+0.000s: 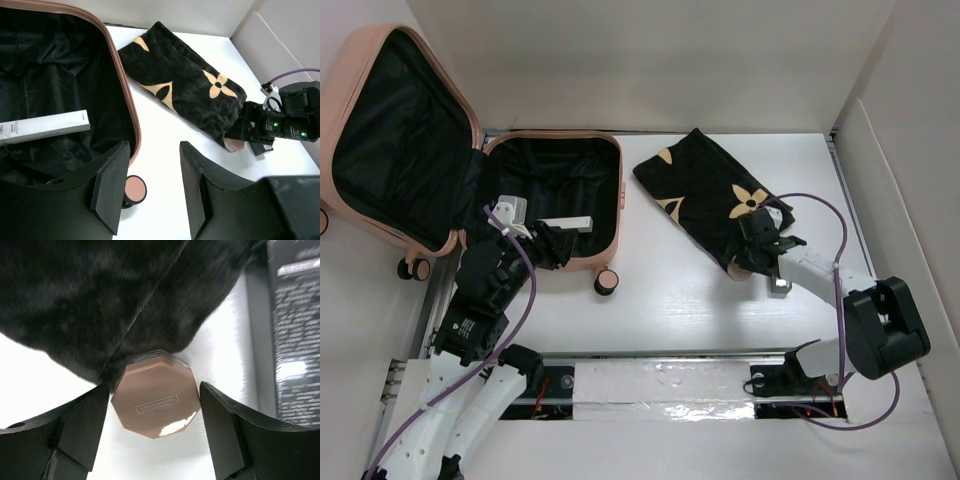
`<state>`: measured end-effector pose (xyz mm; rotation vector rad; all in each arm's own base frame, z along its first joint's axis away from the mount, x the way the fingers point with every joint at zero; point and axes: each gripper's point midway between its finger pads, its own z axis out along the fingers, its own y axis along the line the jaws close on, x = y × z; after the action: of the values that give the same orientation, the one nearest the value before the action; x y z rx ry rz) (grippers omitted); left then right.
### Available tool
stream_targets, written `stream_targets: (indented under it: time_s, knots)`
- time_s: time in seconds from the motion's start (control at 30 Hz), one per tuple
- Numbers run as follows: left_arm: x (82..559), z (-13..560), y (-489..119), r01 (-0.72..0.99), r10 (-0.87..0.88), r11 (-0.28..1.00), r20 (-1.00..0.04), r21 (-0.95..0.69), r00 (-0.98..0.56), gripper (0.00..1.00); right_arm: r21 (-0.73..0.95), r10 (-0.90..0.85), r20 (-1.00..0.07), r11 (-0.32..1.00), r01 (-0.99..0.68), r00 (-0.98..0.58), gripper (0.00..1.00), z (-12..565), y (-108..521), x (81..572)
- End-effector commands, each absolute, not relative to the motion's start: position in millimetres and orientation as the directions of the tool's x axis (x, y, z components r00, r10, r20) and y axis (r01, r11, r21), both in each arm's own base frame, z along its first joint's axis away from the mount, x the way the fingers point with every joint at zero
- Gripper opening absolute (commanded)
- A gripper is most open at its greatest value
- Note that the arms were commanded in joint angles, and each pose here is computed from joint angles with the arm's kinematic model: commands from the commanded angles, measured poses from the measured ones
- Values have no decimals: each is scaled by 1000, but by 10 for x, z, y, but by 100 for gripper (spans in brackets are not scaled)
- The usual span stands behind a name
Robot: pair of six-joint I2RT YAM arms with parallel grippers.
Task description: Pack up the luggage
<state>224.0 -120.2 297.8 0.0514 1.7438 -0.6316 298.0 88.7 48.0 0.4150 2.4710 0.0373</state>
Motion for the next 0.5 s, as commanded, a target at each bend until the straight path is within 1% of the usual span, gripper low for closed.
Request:
stream_targets:
  time_s: [0.0, 0.13, 0.2, 0.27, 0.3, 0.33, 0.37, 0.47]
  knots:
    - [2226, 3167, -1204, 386, -306, 844, -925, -373, -224, 42, 176, 297, -532, 955, 239, -793, 80, 423, 1015, 2875]
    - [2204, 3191, -1186, 385, -310, 844, -926, -372, -214, 42, 182, 295, -512, 955, 234, -807, 80, 389, 1024, 2800]
    - [2209, 3191, -1177, 380, -311, 847, -926, -372, -212, 42, 183, 293, -506, 956, 231, -811, 82, 383, 1022, 2765]
    - [2202, 3198, -1177, 382, -312, 846, -926, -372, -210, 42, 180, 285, -505, 958, 224, -814, 80, 381, 1019, 2750]
    - [2200, 3194, -1176, 382, -312, 846, -926, -372, -210, 42, 180, 285, -512, 958, 223, -811, 78, 400, 1010, 2751]
    - [2193, 3208, -1173, 384, -314, 845, -927, -372, -206, 42, 175, 287, -520, 958, 229, -804, 69, 415, 989, 2756]
    - [2194, 3204, -1171, 382, -314, 846, -927, -372, -207, 42, 155, 288, -538, 957, 243, -792, 65, 443, 933, 2766]
    - [2202, 3198, -1174, 382, -313, 846, -927, -372, -208, 42, 161, 293, -587, 956, 246, -755, 58, 581, 896, 2770]
